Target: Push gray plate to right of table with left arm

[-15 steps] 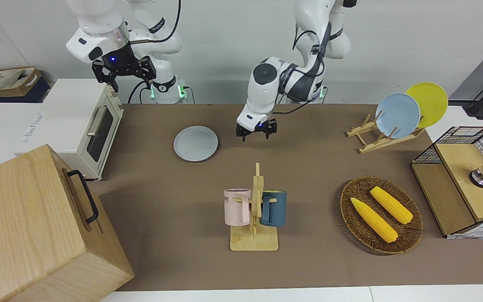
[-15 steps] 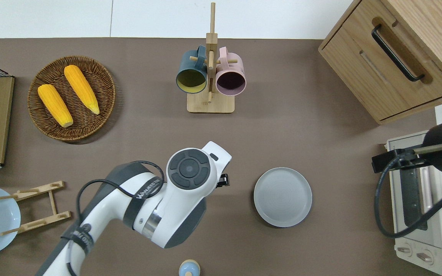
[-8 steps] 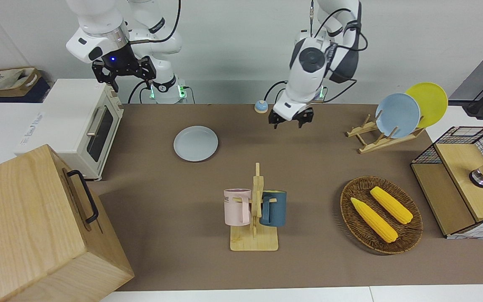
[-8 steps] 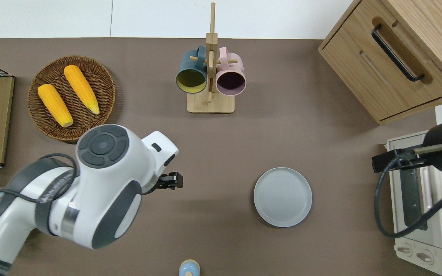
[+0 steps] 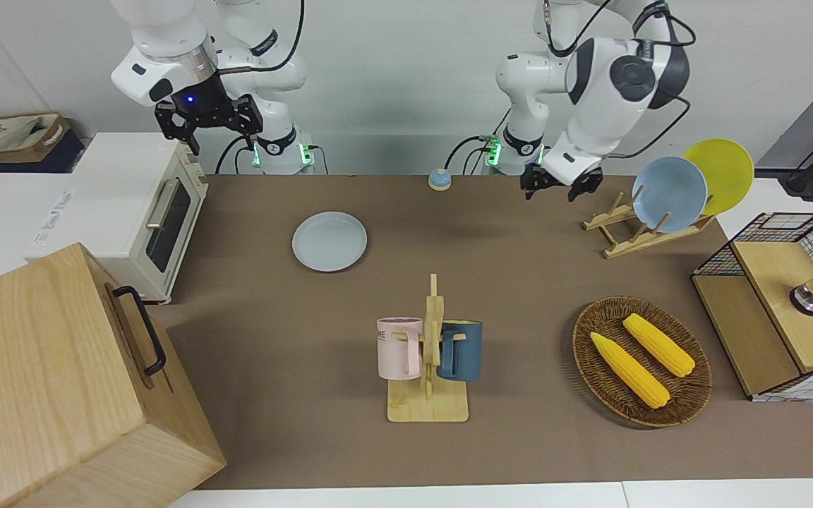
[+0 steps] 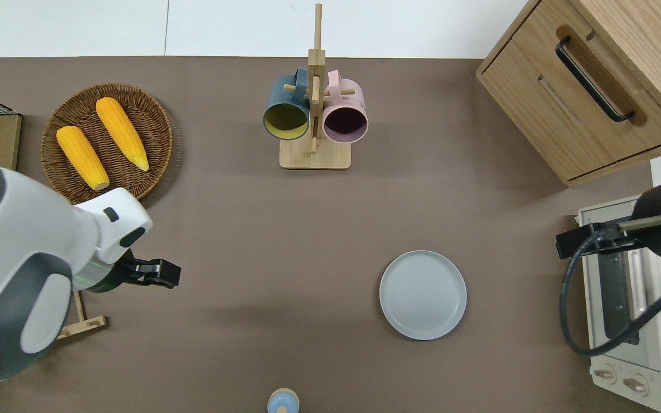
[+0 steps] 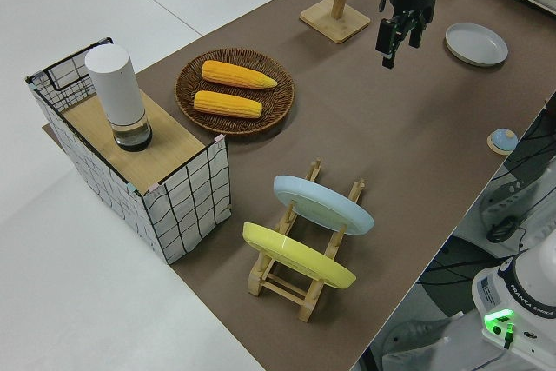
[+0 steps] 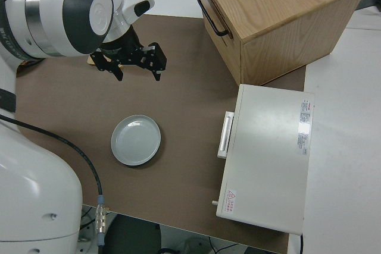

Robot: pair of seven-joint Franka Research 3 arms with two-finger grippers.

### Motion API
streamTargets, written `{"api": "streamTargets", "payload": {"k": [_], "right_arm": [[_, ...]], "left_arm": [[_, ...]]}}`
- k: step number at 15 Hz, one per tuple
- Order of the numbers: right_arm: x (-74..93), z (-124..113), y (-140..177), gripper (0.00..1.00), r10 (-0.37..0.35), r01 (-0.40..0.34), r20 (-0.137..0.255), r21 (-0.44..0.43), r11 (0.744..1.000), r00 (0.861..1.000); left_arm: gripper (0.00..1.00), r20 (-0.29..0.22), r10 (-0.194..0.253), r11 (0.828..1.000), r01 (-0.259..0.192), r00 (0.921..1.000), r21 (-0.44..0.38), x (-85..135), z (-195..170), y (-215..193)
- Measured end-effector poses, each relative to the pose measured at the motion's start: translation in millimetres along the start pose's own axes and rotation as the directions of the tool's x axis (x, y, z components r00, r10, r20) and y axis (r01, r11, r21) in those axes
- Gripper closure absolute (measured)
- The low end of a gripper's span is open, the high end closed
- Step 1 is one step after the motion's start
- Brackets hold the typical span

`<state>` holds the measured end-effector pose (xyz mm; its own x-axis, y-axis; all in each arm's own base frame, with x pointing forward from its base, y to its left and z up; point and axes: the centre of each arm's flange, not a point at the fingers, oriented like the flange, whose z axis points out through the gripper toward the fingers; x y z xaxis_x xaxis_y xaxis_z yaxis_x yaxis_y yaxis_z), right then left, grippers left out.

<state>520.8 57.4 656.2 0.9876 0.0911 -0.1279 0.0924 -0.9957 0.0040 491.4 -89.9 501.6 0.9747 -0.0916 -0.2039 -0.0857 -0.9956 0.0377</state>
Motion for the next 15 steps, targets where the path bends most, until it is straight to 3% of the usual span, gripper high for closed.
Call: {"api": "streamTargets", "payload": {"k": [6, 8, 13, 15], "right_arm": [[0.0, 0.0, 0.0, 0.01, 0.000, 0.000, 0.000, 0.000, 1.000, 1.000], [0.0, 0.0, 0.0, 0.01, 0.000, 0.000, 0.000, 0.000, 1.000, 1.000], [0.0, 0.0, 0.0, 0.01, 0.000, 0.000, 0.000, 0.000, 1.000, 1.000], [0.0, 0.0, 0.0, 0.01, 0.000, 0.000, 0.000, 0.000, 1.000, 1.000]], "left_arm": [[0.00, -0.053, 0.003, 1.000, -0.004, 0.9986, -0.026, -20.7, -43.8, -76.9], [0.00, -0.063, 0.008, 1.000, -0.008, 0.9980, 0.000, -23.2, -51.5, -96.7], [0.00, -0.091, 0.014, 0.999, -0.011, 0.9958, 0.040, -23.4, -64.7, -105.4], [0.00, -0.128, 0.017, 0.999, -0.011, 0.9916, 0.046, -20.0, -70.2, -105.4]]}}
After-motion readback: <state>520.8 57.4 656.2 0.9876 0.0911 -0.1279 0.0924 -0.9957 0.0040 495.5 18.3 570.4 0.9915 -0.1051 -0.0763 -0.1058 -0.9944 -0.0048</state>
